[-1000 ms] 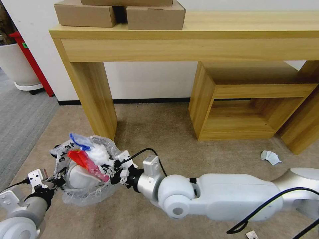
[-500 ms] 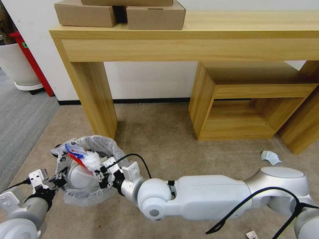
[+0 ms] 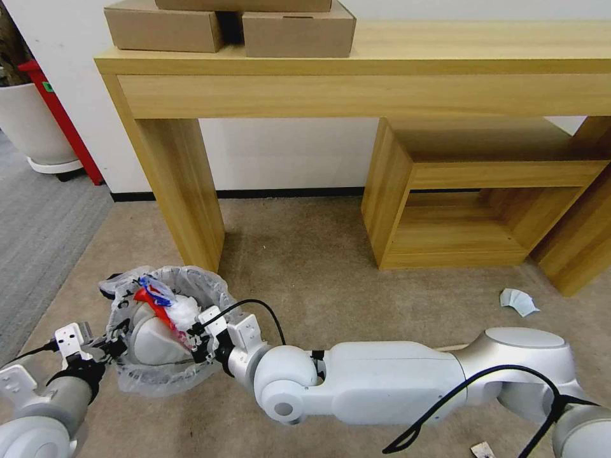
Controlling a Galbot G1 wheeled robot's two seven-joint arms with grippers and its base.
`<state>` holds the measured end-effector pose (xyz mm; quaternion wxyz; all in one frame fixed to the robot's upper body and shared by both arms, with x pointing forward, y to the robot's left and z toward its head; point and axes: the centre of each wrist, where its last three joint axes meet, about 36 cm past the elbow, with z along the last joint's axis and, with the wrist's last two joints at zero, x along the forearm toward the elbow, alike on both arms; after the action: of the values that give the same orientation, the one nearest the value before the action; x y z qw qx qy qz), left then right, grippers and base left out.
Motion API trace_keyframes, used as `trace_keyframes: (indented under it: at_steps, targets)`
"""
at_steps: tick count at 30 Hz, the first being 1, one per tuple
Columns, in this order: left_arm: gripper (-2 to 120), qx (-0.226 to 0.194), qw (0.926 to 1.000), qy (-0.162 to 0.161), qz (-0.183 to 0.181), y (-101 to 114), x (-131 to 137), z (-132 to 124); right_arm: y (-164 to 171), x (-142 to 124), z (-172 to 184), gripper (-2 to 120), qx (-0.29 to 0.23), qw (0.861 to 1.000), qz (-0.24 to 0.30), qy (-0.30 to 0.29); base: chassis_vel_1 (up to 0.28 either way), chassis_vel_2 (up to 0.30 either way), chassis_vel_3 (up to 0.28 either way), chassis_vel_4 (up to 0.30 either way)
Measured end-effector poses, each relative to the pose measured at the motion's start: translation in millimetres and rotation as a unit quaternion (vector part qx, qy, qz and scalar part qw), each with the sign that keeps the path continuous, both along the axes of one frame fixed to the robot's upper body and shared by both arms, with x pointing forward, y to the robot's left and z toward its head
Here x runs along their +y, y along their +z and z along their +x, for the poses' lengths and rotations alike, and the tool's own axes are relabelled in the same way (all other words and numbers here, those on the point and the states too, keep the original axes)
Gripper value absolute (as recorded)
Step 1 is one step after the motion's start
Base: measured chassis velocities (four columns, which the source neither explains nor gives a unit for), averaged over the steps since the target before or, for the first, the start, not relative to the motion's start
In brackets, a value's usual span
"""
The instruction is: Pick up the trash bin and place the garbage on the floor into it.
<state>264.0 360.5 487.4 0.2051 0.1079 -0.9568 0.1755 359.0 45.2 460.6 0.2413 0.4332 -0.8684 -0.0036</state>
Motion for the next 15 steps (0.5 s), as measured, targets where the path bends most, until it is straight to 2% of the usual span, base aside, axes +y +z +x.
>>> trace_keyframes:
  at_steps: [2,4,5,9,10,12,14,15]
  targets:
    - [1,0.002,1.0000,0.001,-0.001,-2,1,1,-1,0,-1,20,0.000,1.000,0.001,0.000,0.000,0.000,0.000,0.000]
    - [1,0.004,1.0000,0.003,-0.002,-4,3,3,2,0,-1,32,-0.003,1.000,0.008,0.001,0.000,0.000,0.000,0.000]
    - [1,0.004,1.0000,0.003,-0.002,-4,3,3,2,0,-1,32,-0.003,1.000,0.008,0.001,0.000,0.000,0.000,0.000]
    - [1,0.004,1.0000,0.006,-0.005,-6,4,4,9,1,2,48,-0.011,1.000,0.012,0.003,0.000,0.000,0.000,0.000]
    - [1,0.004,1.0000,0.006,-0.005,-6,4,4,9,1,2,48,-0.011,1.000,0.012,0.003,0.000,0.000,0.000,0.000]
    - [1,0.005,1.0000,0.006,-0.005,-5,4,3,14,-2,1,60,-0.013,1.000,0.013,0.006,0.000,0.000,0.000,0.000]
    - [1,0.005,1.0000,0.007,-0.004,-5,4,3,15,-3,1,64,-0.013,1.000,0.010,0.006,0.000,0.000,0.000,0.000]
    - [1,0.007,0.9999,0.008,-0.004,-5,5,2,19,-5,-2,70,-0.012,1.000,0.006,0.005,0.000,0.000,0.000,0.000]
